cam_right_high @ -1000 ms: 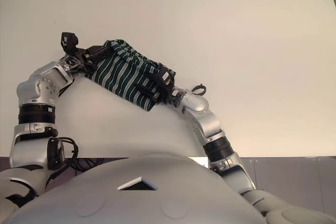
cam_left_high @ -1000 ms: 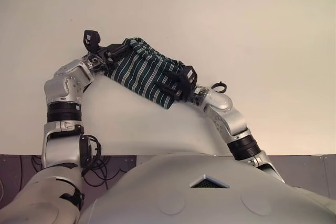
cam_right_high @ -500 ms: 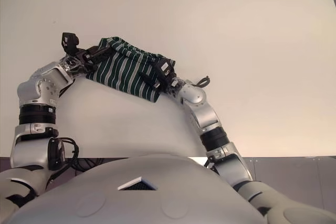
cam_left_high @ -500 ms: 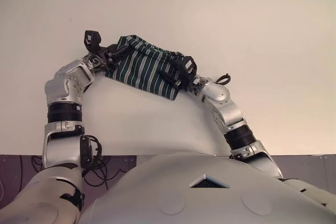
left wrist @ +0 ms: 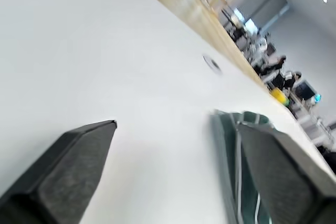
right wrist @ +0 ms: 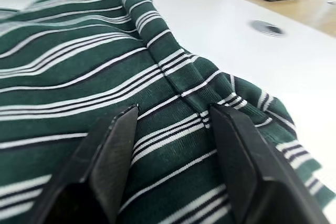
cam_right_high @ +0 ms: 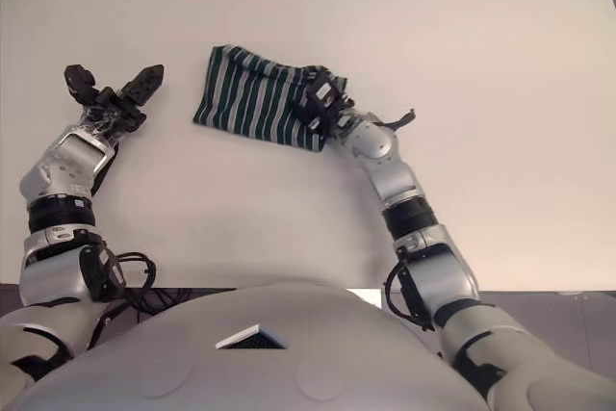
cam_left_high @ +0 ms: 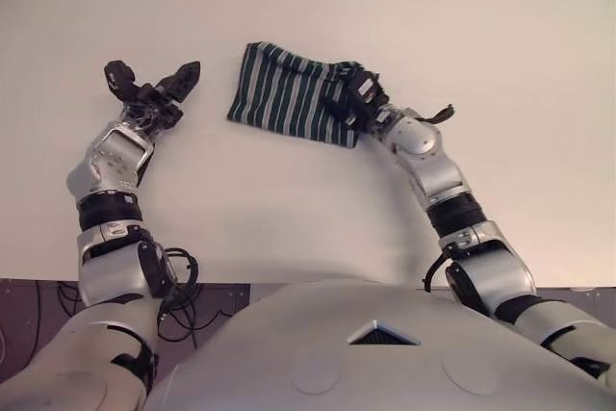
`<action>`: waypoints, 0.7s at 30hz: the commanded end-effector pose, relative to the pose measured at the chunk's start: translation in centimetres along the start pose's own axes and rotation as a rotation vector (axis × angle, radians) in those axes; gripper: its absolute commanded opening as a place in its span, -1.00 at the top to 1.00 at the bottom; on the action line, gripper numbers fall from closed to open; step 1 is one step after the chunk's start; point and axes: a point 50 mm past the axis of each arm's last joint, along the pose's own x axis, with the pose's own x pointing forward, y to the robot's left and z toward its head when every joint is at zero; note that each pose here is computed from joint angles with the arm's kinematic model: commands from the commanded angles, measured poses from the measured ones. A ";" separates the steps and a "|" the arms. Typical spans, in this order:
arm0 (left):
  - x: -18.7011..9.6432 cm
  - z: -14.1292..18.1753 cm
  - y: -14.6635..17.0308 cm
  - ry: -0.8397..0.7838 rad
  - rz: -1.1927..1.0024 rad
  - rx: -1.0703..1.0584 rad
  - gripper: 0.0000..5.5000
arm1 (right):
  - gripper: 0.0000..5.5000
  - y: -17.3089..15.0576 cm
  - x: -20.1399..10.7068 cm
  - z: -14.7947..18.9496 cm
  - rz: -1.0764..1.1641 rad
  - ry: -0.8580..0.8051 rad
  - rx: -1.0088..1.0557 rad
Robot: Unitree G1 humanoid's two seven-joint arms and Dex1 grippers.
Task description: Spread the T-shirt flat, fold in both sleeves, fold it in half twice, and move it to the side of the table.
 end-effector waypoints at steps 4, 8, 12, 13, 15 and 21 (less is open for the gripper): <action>3.4 0.7 -5.4 -0.474 -0.059 0.169 -0.61 | 0.10 -10.1 -10.3 -8.8 -0.597 0.278 0.231; 7.1 -4.1 -9.3 -0.564 0.089 0.192 -0.61 | 0.10 -13.1 -14.4 -8.1 -1.009 0.111 0.275; 7.6 -5.9 -11.2 -0.586 0.075 0.304 -0.61 | 0.10 -12.8 -14.1 -4.8 -1.186 -0.099 0.097; 7.3 -6.0 -11.3 -0.606 0.068 0.359 -0.61 | 0.10 -12.3 -13.5 -3.1 -1.181 -0.191 0.005; 6.7 -6.0 -11.3 -0.645 0.046 0.460 -0.61 | 0.10 -10.8 -12.3 0.3 -1.146 -0.383 -0.196; 5.7 -5.6 -13.7 -0.769 -0.236 0.719 -0.61 | 0.10 -4.1 -10.4 2.2 -1.015 -0.682 -0.449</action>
